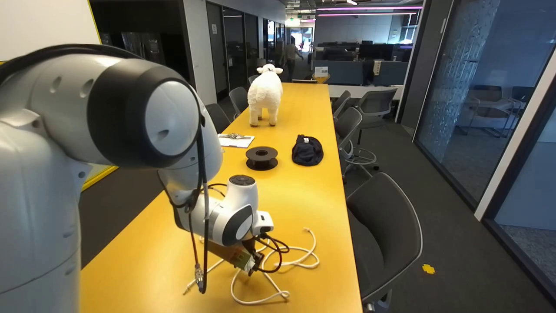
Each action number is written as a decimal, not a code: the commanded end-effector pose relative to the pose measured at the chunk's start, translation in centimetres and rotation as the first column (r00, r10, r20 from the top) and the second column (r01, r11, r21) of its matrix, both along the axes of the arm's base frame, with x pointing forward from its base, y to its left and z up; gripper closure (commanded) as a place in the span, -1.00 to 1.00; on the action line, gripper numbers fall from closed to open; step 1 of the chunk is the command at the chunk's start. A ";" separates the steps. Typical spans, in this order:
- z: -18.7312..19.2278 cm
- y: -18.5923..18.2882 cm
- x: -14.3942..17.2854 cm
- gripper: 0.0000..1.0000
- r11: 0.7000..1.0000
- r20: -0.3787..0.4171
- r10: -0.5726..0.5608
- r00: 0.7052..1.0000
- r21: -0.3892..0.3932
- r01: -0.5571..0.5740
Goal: Separate the two white ropes
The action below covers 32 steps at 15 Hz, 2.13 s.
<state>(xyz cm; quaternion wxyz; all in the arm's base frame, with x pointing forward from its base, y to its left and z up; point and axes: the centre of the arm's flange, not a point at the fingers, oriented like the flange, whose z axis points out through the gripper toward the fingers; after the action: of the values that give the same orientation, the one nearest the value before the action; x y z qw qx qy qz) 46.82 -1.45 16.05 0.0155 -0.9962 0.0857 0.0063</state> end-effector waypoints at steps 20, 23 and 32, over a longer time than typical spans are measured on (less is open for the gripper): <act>5.4 -10.0 10.5 -1.00 0.975 0.090 -0.082 0.993 -0.199 0.099; 3.9 -12.7 11.7 -1.00 0.988 0.030 0.006 1.000 -0.153 -0.002; 0.5 -16.3 13.6 -1.00 0.992 -0.016 0.023 1.000 -0.125 -0.025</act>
<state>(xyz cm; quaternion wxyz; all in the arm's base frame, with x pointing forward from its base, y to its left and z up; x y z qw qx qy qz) 58.48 -17.49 17.56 -0.0604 -0.9957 0.0689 0.0099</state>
